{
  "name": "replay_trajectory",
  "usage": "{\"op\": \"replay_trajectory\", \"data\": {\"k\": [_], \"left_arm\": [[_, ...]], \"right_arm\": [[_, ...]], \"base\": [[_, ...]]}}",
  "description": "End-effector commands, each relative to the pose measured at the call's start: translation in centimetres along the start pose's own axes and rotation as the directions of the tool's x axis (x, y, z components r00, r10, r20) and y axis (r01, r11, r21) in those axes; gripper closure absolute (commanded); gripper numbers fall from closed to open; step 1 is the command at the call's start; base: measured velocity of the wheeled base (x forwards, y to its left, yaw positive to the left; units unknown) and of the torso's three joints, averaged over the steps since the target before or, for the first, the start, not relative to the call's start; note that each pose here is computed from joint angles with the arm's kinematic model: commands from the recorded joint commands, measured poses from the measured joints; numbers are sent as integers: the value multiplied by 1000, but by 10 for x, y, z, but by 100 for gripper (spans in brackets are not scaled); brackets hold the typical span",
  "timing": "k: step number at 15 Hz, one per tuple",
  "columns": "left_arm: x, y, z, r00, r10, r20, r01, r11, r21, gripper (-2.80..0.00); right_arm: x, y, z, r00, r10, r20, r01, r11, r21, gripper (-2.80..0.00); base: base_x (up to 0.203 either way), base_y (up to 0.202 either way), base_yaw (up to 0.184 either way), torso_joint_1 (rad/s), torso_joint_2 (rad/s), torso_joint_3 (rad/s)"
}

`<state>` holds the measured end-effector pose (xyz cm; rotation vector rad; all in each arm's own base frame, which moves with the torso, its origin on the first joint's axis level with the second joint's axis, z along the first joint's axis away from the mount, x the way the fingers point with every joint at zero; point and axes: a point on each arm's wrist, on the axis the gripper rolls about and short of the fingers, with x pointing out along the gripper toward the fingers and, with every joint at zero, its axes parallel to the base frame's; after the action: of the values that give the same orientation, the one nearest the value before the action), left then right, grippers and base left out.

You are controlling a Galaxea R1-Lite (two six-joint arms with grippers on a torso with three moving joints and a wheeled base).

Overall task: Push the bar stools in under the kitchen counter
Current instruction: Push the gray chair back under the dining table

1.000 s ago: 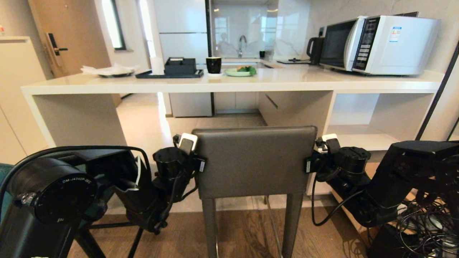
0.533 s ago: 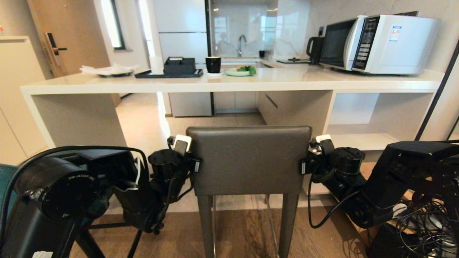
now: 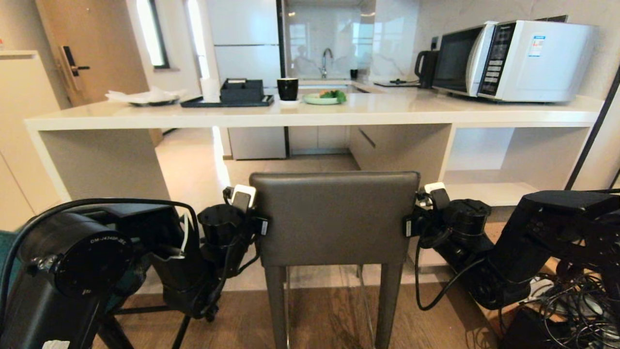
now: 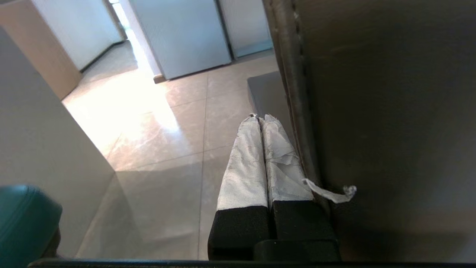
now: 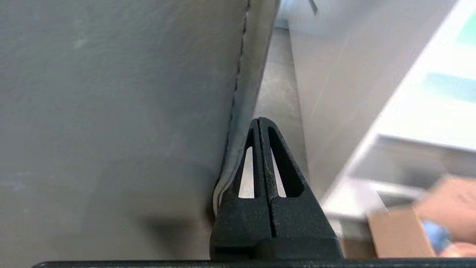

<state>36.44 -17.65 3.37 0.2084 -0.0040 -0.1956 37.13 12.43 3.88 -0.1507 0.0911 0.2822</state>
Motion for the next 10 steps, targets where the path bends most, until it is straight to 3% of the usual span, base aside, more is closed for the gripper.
{"op": "replay_trajectory", "data": {"k": [1,10], "left_arm": [[1,4,3,1000,14,13,-14,1000,-4,0],[9,11,3,999,33,14,-33,999,-4,0]], "right_arm": [[0,0,5,1000,-1,25,1,1000,0,0],[-1,6,6,1000,12,27,-12,1000,-2,0]], "base": [[185,0,2,-1,2,2],[189,0,3,3,2,2]]}}
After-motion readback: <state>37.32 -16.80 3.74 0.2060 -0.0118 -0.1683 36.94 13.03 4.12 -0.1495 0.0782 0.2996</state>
